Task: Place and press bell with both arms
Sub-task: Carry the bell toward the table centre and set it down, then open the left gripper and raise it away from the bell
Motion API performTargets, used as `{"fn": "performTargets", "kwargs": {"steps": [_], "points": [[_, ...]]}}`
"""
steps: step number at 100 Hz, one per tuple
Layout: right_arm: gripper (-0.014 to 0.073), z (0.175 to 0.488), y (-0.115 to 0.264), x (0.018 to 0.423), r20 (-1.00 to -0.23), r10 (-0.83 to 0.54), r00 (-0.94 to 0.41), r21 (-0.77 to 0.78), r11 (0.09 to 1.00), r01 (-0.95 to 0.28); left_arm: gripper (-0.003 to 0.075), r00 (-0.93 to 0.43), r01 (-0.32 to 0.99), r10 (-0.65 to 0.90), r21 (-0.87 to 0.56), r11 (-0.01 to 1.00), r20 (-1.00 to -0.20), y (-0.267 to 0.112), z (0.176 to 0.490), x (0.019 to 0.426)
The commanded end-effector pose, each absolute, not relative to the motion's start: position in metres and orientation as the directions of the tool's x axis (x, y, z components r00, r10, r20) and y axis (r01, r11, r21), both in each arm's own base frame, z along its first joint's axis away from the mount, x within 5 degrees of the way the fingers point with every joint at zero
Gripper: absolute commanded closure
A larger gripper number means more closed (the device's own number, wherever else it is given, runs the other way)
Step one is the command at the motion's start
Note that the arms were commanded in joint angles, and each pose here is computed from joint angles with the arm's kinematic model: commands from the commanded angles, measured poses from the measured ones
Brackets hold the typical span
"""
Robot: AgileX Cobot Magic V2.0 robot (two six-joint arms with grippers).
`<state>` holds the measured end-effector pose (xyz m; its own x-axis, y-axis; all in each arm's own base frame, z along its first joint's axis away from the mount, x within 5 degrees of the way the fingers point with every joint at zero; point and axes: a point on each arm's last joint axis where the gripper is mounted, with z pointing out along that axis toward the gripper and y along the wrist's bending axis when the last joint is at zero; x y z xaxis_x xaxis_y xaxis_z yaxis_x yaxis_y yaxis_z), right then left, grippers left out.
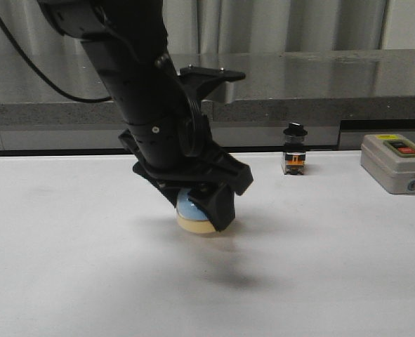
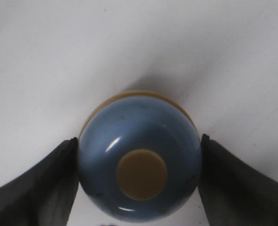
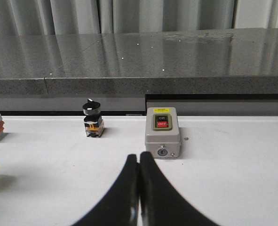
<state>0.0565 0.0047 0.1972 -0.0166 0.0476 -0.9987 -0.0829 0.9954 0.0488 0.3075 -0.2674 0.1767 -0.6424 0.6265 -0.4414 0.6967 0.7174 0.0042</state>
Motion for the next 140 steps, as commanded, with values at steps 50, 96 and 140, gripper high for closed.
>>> {"fn": "performTargets", "kwargs": {"steps": [50,96,140], "points": [[0.0655,0.210,0.004,0.054,-0.995,0.036,0.097,0.028,0.996,-0.082,0.0177,-0.626,0.693,0.594,-0.011,0.721,-0.506,-0.277,0.182,0.312],[0.0655,0.210,0.004,0.054,-0.995,0.036,0.097,0.028,0.996,-0.082,0.0038,-0.622,0.686,0.571,-0.021,0.727,-0.536,-0.272,0.212,0.305],[0.0655,0.210,0.004,0.054,-0.995,0.036,0.097,0.028,0.996,-0.082,0.0038,-0.553,0.624,0.415,-0.028,0.781,-0.723,-0.217,0.307,0.279]]}}
